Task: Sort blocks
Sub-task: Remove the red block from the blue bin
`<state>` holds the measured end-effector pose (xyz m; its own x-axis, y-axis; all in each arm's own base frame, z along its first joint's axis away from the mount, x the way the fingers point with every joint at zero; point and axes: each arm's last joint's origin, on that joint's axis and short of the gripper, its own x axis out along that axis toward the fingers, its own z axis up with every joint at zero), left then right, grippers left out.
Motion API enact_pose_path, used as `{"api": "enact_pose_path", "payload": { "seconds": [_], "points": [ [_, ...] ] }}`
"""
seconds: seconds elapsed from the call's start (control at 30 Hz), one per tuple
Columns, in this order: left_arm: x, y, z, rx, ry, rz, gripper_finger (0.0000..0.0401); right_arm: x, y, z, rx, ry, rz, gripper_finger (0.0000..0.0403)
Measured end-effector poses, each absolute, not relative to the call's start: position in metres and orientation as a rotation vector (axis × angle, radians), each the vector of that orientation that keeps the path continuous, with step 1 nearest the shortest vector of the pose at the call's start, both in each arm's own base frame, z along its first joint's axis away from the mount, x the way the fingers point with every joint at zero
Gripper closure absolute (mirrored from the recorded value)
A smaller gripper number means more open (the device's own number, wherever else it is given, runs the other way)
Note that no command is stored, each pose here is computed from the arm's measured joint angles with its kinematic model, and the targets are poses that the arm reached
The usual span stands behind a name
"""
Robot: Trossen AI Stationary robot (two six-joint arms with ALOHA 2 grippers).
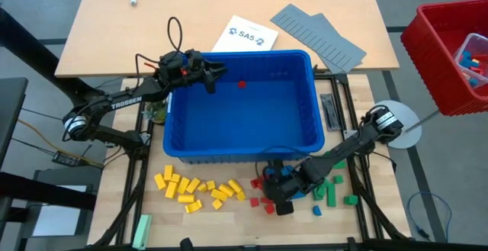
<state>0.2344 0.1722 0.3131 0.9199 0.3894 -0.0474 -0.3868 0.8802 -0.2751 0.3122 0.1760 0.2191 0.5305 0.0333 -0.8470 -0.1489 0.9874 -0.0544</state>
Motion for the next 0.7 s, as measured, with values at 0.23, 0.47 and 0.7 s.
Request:
{"api": "enact_pose_path", "payload": {
  "seconds": [0.23,0.47,0.7],
  "points": [
    [0.234,0.172,0.313,-0.285,-0.010,0.404,0.0238,0.316,0.166,0.229,-0.160,0.977,0.126,0.0258],
    [0.234,0.172,0.313,-0.285,-0.009,0.404,0.0238,0.312,0.148,0.295,-0.280,0.758,0.244,0.0229],
    [0.234,0.172,0.313,-0.285,-0.009,0.404,0.0238,0.311,0.099,0.350,-0.404,0.523,0.036,0.0228]
  ]
}}
